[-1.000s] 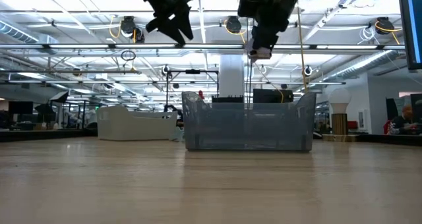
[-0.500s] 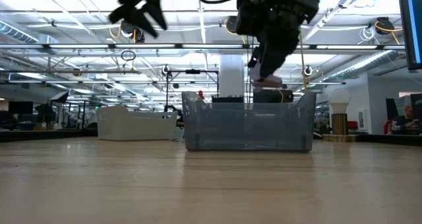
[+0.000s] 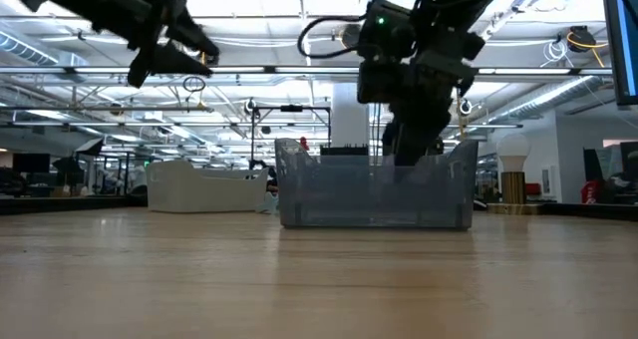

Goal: Pick and place Stapler, Stapler remover, tape
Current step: Put the purple staple remover into the black bin, then put the light blue staple remover into the black bin

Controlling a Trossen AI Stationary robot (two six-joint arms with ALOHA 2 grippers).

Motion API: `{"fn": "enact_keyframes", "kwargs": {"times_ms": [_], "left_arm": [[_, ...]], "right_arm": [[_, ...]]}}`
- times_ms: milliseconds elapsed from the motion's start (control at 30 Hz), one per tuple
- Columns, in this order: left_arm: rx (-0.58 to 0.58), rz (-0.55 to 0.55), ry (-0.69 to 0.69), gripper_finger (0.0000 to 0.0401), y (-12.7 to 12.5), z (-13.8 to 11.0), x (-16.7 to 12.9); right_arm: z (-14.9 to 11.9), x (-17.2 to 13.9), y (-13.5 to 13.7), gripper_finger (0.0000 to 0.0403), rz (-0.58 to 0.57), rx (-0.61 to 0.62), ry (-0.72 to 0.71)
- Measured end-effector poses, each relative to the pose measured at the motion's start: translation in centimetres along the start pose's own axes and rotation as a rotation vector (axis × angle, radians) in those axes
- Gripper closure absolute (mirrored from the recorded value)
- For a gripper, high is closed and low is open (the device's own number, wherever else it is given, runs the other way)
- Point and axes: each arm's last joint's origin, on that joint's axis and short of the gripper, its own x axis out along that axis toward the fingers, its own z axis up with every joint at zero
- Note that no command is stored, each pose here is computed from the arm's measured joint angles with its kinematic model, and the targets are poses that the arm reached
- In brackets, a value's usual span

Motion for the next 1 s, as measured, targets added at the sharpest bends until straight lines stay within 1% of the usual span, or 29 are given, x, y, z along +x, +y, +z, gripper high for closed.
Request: {"fn": "enact_keyframes", "kwargs": {"times_ms": [100,300,700,767,833,900,1000], "left_arm": [[-0.026,-0.030,-0.013,0.0231,0.4,-0.6,-0.3],[-0.025,-0.037,0.003,0.0231,0.5,-1.1,-0.4],[-0.022,-0.047,0.017,0.0231,0.4,-1.1,-0.3],[-0.022,-0.055,0.022,0.0231,0.4,-1.1,-0.3],[-0.043,-0.061,0.018,0.0231,0.4,-1.1,-0.3],[-0.057,-0.068,0.002,0.0231,0.3,-0.9,-0.3],[-0.073,-0.060,-0.057,0.0231,0.2,-0.4,-0.1]], "right_arm": [[-0.1,1.0,-0.3,0.0365,0.000,0.013,0.026],[-0.3,2.1,-0.7,0.0357,0.003,0.026,0.063],[0.0,2.2,-0.7,0.0292,0.001,0.017,0.026],[0.2,1.6,-0.5,0.0285,0.011,0.011,0.008],[0.5,0.3,-0.3,0.0281,0.029,0.000,-0.042],[0.9,-1.4,0.1,0.0280,0.030,-0.020,-0.104],[1.2,-4.9,0.7,0.0282,0.007,-0.078,-0.215]]}}
